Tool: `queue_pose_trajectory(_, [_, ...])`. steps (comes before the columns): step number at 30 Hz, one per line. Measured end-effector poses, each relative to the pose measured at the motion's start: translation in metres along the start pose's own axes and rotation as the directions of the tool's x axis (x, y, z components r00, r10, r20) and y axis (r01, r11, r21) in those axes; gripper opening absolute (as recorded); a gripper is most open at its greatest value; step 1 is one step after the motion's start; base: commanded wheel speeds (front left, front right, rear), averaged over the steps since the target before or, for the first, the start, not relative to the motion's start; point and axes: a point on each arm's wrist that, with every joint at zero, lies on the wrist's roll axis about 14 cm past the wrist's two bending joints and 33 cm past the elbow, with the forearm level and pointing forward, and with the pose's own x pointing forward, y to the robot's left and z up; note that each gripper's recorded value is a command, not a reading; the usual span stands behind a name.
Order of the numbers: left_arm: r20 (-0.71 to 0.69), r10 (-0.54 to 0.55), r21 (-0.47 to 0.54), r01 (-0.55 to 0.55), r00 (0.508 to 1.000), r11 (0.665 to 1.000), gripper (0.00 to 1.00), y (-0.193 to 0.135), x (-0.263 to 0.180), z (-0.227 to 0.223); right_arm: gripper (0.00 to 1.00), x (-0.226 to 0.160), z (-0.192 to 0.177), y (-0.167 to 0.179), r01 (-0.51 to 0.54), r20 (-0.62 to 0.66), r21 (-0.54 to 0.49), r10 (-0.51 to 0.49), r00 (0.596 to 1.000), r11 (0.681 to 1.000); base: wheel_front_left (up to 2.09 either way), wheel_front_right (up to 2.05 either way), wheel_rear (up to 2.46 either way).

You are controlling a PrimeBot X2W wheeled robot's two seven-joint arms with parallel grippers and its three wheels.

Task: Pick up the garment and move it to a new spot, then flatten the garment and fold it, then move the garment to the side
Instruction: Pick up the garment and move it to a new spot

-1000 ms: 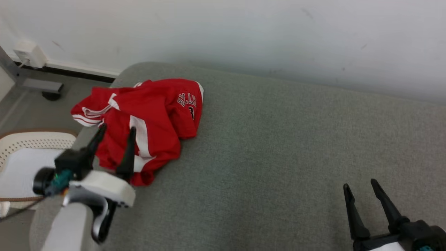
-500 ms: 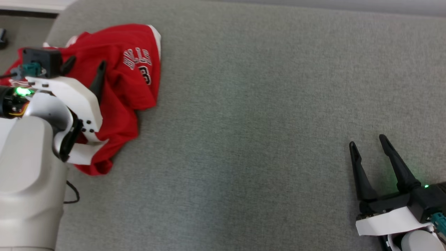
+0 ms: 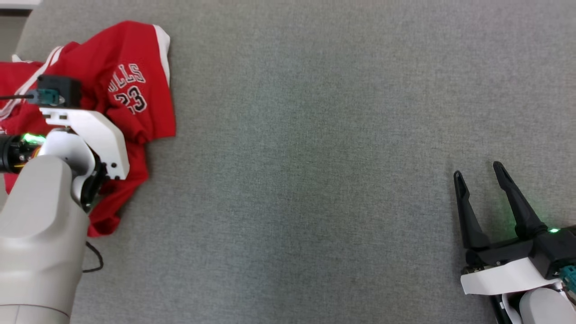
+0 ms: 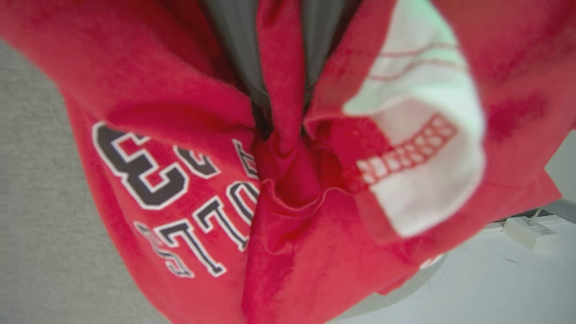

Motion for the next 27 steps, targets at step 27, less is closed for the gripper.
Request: queue_pose_trajectory(27, [0.716,-0.264,0.176,0.199,0.646,0.964,0.0,-0.075,-0.209,0.246,1.0,-0.084,0.08,0.004,0.099,0.168,0.025,-0.102,0.981,0.995,0.0,0.0,0.0])
